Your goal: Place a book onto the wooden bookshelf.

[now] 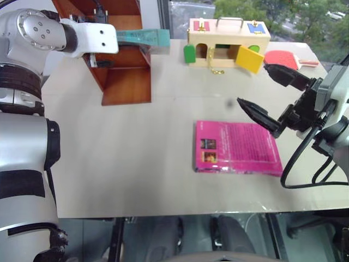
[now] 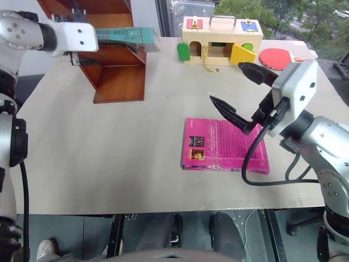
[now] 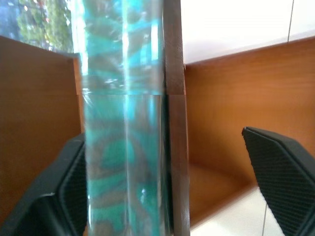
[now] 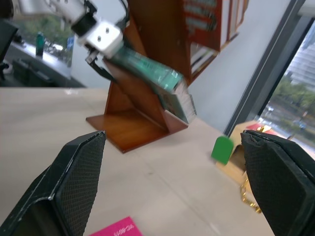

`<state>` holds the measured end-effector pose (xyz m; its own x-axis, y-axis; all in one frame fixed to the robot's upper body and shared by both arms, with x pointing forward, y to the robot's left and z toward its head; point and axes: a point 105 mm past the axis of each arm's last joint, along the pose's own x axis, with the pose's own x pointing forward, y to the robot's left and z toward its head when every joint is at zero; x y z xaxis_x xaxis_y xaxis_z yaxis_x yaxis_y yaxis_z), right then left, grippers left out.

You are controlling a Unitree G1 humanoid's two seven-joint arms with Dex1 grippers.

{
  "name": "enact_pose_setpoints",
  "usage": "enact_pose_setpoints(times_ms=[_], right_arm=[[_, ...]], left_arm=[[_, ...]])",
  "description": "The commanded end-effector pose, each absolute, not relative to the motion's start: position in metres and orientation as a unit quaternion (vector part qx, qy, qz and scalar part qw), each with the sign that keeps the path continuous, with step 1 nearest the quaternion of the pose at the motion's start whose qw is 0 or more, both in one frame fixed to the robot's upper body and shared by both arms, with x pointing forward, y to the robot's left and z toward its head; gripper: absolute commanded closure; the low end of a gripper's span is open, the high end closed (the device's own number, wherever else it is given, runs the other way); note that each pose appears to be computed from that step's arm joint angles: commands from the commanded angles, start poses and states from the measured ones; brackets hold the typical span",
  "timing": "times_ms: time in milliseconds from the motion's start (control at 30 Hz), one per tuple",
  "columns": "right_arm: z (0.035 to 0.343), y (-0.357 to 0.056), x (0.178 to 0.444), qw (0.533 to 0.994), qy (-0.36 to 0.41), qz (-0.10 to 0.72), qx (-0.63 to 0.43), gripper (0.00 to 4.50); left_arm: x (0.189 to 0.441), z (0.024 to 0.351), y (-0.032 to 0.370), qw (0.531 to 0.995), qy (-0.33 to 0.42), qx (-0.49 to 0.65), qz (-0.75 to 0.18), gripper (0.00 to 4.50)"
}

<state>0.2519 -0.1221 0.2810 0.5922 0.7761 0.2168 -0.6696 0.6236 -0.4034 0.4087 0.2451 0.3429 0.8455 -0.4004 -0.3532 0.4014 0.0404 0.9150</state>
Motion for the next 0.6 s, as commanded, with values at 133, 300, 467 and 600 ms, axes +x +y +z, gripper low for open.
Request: enact_pose_setpoints(times_ms=[133, 300, 467, 600], right_arm=[[0.273, -0.120, 0.255, 0.879, -0.165, 0.422, -0.150, 0.00], [0.258, -0.115, 0.267, 0.885, -0.145, 0.416, -0.153, 0.00], [0.210, -0.135, 0.276, 0.902, -0.055, 0.397, -0.163, 0.00], [0.186, -0.172, 0.268, 0.915, -0.013, 0.365, -0.171, 0.00]], left_arm=[[0.341, 0.382, 0.216, 0.792, -0.177, 0.421, -0.405, 0.21], [0.298, 0.337, 0.164, 0.829, -0.212, 0.217, -0.470, 0.21], [0.295, 0.267, 0.135, 0.885, -0.158, 0.031, -0.437, 0.21], [0.286, 0.221, 0.136, 0.907, -0.103, 0.026, -0.408, 0.10]])
